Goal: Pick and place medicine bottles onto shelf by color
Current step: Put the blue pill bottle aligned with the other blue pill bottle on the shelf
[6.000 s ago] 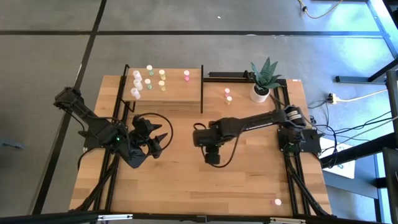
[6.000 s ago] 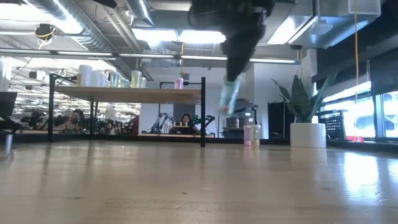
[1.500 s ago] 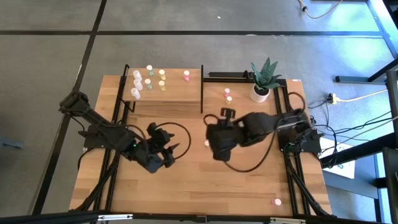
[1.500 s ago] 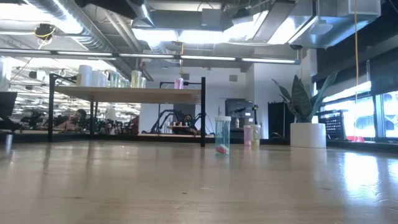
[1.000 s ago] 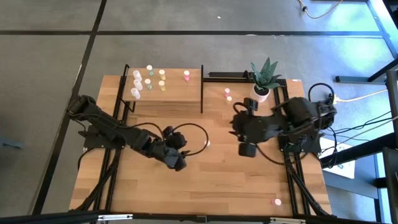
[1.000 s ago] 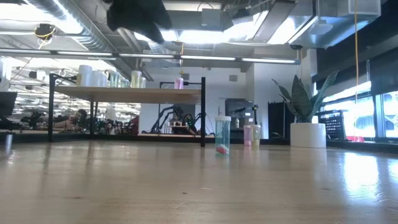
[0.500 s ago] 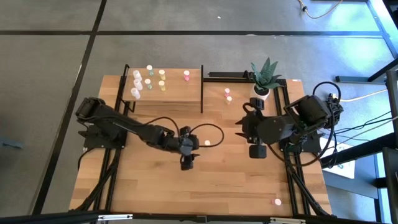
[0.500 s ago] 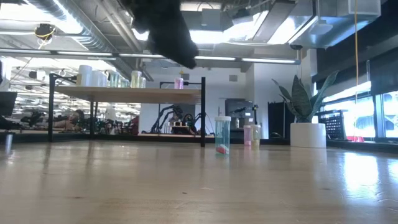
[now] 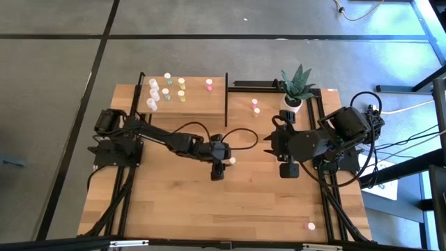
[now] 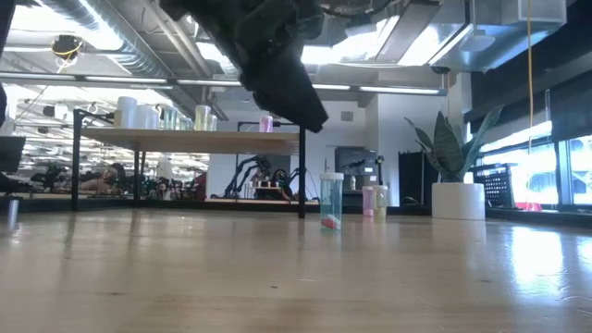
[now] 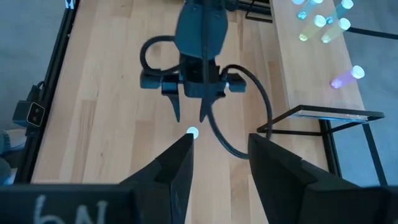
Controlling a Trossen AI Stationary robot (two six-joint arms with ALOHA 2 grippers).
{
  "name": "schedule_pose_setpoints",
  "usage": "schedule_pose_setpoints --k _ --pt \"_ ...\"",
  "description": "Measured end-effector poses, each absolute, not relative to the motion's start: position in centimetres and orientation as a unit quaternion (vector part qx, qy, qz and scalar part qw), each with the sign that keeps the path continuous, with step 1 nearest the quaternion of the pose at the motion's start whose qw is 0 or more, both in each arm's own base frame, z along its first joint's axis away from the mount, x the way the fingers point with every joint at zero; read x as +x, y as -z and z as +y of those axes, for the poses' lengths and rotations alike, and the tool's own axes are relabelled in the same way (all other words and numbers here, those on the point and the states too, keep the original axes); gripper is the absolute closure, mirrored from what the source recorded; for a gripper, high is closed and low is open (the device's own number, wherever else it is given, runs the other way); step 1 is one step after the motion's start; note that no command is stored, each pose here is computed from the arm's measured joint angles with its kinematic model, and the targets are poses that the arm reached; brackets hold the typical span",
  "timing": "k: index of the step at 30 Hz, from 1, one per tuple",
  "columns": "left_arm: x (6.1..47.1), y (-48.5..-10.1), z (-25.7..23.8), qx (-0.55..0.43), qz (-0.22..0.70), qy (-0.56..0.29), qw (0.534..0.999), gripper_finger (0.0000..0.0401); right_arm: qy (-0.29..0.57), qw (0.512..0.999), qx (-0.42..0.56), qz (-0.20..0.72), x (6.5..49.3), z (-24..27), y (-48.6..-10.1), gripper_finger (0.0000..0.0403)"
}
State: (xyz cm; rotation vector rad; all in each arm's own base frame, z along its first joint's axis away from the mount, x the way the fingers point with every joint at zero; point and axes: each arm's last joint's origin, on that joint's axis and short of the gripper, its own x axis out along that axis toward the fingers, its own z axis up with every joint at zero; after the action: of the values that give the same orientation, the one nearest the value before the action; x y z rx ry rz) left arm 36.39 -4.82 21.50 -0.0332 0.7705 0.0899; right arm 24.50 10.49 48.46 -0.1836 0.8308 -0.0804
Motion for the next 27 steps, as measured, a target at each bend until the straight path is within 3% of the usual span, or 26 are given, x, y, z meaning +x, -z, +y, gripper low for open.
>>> schedule_pose_setpoints --k 13,20,27 --pt "38.4 -18.5 -4.0 -0.025 0.373 -0.024 0.927 0.0199 0.038 0.911 -0.088 0.401 24.5 10.5 -48.5 0.0249" --pt "38.4 -18.4 -4.0 0.027 0.370 -0.058 0.927 0.0199 0.039 0.911 -0.088 0.401 24.6 10.5 -48.5 0.0249" --pt "38.5 -17.3 -4.3 0.018 0.388 -0.026 0.921 0.0199 0.039 0.911 -0.088 0.401 24.6 10.5 -48.5 0.0249"
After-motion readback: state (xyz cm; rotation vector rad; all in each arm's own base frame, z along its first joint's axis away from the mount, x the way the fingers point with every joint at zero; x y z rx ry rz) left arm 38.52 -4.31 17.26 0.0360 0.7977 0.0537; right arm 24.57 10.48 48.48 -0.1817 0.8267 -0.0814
